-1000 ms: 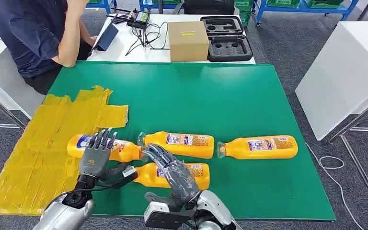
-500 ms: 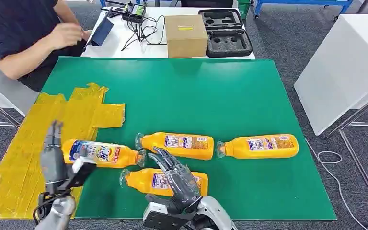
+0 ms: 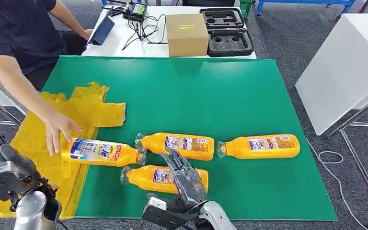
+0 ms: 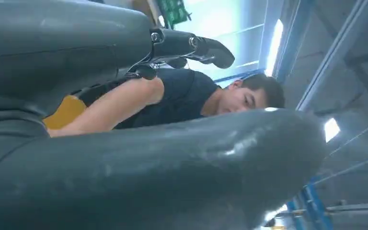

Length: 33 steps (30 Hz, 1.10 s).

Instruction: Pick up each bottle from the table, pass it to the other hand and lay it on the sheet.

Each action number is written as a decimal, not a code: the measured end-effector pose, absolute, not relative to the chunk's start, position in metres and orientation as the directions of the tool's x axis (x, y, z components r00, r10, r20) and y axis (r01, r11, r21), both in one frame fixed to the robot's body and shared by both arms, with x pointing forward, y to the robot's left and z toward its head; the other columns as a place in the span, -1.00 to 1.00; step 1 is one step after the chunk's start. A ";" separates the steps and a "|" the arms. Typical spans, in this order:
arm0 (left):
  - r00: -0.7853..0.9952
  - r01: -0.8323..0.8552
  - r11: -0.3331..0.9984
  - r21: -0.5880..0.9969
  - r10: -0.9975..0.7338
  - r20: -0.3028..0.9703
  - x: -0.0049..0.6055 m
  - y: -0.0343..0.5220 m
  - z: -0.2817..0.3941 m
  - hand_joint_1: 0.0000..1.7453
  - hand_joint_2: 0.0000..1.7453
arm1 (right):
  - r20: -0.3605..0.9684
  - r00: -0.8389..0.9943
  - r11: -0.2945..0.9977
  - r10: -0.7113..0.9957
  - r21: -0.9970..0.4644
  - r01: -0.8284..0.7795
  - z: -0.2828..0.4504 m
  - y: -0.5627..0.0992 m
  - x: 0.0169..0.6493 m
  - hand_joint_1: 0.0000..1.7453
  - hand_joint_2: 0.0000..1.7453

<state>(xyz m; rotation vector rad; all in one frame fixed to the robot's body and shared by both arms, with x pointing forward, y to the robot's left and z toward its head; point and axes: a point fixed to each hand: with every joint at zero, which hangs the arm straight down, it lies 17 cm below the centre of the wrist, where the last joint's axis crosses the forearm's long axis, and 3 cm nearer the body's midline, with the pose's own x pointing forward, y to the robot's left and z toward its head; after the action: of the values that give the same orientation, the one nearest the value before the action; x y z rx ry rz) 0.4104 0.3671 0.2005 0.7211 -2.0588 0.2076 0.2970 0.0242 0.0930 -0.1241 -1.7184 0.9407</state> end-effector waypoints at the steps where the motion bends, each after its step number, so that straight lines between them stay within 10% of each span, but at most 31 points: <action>1: -0.420 -0.562 0.819 0.114 -0.402 0.814 0.408 0.367 0.203 -1.00 -1.00 | 0.750 -0.378 0.662 0.543 -0.659 -0.358 0.091 0.023 0.298 -1.00 1.00; 33: -0.480 -0.540 0.840 0.061 -0.367 0.797 0.382 0.359 0.227 -1.00 -1.00 | 0.545 -0.353 0.398 0.760 -0.821 -0.410 0.031 0.030 0.289 -1.00 1.00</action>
<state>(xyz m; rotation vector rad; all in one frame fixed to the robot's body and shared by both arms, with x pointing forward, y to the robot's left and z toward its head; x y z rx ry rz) 0.3818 0.3591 0.2274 0.6602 -2.1273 0.2470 0.2889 0.0303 0.0306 -0.3294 -1.4870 1.2551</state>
